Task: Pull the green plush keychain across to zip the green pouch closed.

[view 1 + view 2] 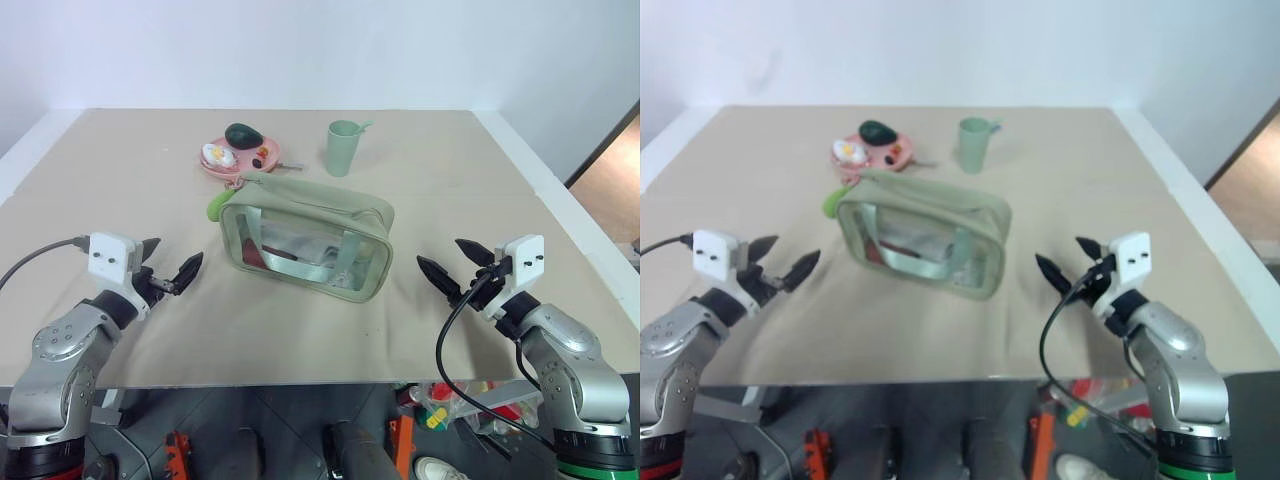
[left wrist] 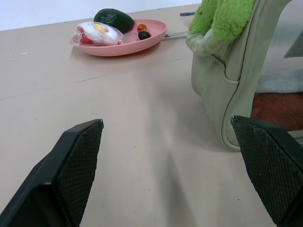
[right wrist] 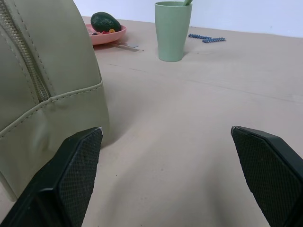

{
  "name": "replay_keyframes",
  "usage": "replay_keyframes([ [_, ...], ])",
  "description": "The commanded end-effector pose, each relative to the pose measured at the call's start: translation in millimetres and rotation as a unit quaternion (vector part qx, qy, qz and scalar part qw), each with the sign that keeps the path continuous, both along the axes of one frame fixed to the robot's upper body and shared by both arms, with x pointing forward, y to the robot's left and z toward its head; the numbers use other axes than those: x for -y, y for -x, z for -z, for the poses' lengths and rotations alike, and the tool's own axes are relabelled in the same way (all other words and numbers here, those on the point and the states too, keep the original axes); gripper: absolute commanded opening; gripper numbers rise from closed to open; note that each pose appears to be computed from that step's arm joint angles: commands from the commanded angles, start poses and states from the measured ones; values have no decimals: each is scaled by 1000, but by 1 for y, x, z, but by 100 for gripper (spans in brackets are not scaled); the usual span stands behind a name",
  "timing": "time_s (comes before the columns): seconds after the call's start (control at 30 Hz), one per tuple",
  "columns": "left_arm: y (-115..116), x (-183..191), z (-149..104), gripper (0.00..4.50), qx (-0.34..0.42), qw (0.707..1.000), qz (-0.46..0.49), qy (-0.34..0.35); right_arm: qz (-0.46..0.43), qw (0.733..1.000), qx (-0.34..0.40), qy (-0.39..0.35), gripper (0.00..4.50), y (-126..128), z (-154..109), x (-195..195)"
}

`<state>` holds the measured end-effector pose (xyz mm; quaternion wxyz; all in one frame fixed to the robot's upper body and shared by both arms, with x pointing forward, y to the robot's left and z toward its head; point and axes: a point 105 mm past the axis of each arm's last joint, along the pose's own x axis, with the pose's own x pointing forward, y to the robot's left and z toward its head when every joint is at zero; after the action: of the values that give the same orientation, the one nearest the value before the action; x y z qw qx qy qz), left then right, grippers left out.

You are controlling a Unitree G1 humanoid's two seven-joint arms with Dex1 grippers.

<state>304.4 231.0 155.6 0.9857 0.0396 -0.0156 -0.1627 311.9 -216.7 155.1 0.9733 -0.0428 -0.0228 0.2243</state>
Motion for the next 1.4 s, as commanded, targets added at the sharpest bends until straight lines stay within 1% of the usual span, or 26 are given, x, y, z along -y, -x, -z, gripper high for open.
replay_keyframes([
  [0.03, 3, 1, -14, 447, 25, 1000, 10, -2, -11, 1000, 19, 14, 450, 0, -11, 1],
  [0.33, 17, 16, -19, 447, 21, 994, 103, 7, -28, 1000, 4, 13, 450, -2, -5, 0],
  [0.37, 22, 23, -19, 447, 16, 991, 130, 9, -40, 999, -3, 8, 450, 0, -5, -2],
  [0.47, 33, 36, -18, 447, -5, 982, 191, -3, -64, 998, -15, 7, 450, 4, -7, -4],
  [0.57, 35, 37, -15, 447, -19, 977, 211, -19, -71, 997, -17, 10, 450, 4, -9, -4],
  [0.67, 39, 41, -20, 447, -17, 972, 234, -28, -53, 998, 16, 3, 450, 2, -31, 6],
  [0.73, 46, 52, -27, 447, -17, 963, 269, -26, -53, 998, 37, -6, 450, 1, -59, 14],
  [0.77, 52, 62, -30, 447, -22, 955, 296, -26, -69, 997, 45, 6, 450, 3, -73, 13],
  [0.8, 58, 70, -31, 447, -27, 946, 321, -28, -88, 995, 48, 18, 450, 6, -85, 8],
  [0.87, 70, 87, -30, 447, -49, 926, 372, -34, -150, 987, 45, 34, 450, 14, -101, -15],
  [0.93, 79, 98, -30, 447, -73, 909, 411, -19, -216, 976, 25, 32, 450, 24, -108, -45],
  [1.03, 88, 109, -33, 447, -92, 886, 454, -16, -321, 946, -23, 42, 450, 49, -96, -89],
  [1.1, 89, 115, -36, 447, -94, 877, 471, -22, -357, 932, -44, 38, 450, 58, -87, -107],
  [1.13, 90, 118, -38, 447, -88, 873, 479, -25, -362, 930, -52, 28, 450, 57, -81, -114],
  [1.17, 89, 121, -40, 447, -81, 871, 484, -29, -357, 932, -52, 37, 450, 54, -75, -118],
  [1.23, 86, 123, -43, 447, -72, 870, 486, -37, -327, 942, -50, 54, 450, 38, -66, -115],
  [1.37, 82, 124, -43, 450, -66, 874, 480, -46, -284, 957, -34, 50, 339, 16, -67, -108],
  [1.4, 80, 124, -43, 450, -63, 876, 476, -46, -280, 958, -31, 52, 295, 14, -67, -107],
])
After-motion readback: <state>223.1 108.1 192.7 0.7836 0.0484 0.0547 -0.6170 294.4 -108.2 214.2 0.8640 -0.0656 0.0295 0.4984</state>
